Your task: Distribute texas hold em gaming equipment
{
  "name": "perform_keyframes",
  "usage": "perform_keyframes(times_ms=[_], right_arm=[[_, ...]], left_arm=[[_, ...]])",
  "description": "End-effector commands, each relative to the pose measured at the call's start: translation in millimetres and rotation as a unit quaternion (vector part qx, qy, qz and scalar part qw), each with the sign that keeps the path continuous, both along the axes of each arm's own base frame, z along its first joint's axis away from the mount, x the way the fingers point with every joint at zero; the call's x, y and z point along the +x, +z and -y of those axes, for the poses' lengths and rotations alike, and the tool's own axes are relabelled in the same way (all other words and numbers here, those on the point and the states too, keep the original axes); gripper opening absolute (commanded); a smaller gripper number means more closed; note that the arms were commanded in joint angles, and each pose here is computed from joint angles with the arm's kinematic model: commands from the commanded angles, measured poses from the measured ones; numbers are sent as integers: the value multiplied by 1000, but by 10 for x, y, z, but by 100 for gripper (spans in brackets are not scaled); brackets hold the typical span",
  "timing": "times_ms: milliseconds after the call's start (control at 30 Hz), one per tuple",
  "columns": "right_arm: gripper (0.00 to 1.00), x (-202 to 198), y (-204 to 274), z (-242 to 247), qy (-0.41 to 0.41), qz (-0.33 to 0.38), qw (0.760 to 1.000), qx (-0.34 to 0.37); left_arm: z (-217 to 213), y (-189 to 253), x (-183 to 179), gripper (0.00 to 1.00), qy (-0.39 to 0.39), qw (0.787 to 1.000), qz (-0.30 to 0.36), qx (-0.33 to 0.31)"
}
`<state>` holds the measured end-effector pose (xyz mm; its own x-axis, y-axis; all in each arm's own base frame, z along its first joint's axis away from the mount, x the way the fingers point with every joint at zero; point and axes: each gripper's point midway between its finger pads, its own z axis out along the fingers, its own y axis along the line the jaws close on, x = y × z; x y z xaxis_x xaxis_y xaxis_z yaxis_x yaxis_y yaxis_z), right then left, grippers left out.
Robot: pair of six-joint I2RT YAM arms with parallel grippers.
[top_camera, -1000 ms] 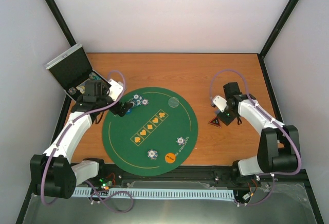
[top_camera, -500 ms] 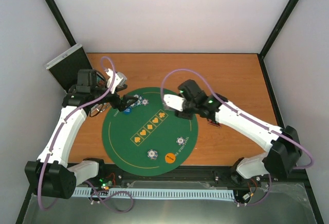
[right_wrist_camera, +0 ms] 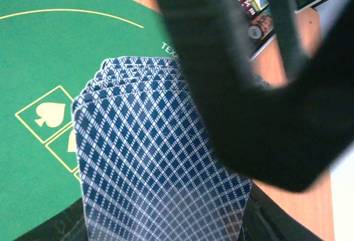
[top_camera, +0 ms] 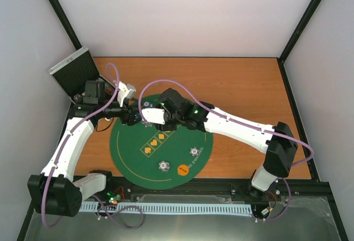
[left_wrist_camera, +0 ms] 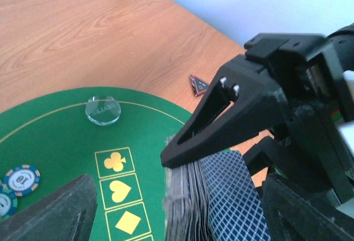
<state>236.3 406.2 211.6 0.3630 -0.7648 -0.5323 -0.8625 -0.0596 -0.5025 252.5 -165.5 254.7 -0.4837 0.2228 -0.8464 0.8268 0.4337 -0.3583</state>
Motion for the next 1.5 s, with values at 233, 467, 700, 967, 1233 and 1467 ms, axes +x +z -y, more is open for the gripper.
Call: perform_keyframes(times_ms=[233, 467, 700, 967, 1233, 1467], right_arm=[[40, 58, 318, -189, -18, 44, 998, 37], [39, 133, 426, -203, -28, 71, 996, 46], [39, 184, 542, -213, -32, 97, 994, 50], [51, 191, 560, -159, -38, 116, 991, 58], [100, -138, 857, 195, -10, 140, 980, 143], [100, -474, 1662, 702, -69, 13, 913, 403]], left_arm=[[-105, -205, 159, 69, 54, 998, -18, 25], [-22, -213, 1, 56, 12, 1000, -24, 0], [22, -189, -101, 29, -18, 999, -25, -13], [23, -51, -120, 1, -26, 1000, -13, -9], [-33, 173, -50, 0, -12, 999, 25, 22], [-33, 459, -123, 1, -22, 998, 58, 26]])
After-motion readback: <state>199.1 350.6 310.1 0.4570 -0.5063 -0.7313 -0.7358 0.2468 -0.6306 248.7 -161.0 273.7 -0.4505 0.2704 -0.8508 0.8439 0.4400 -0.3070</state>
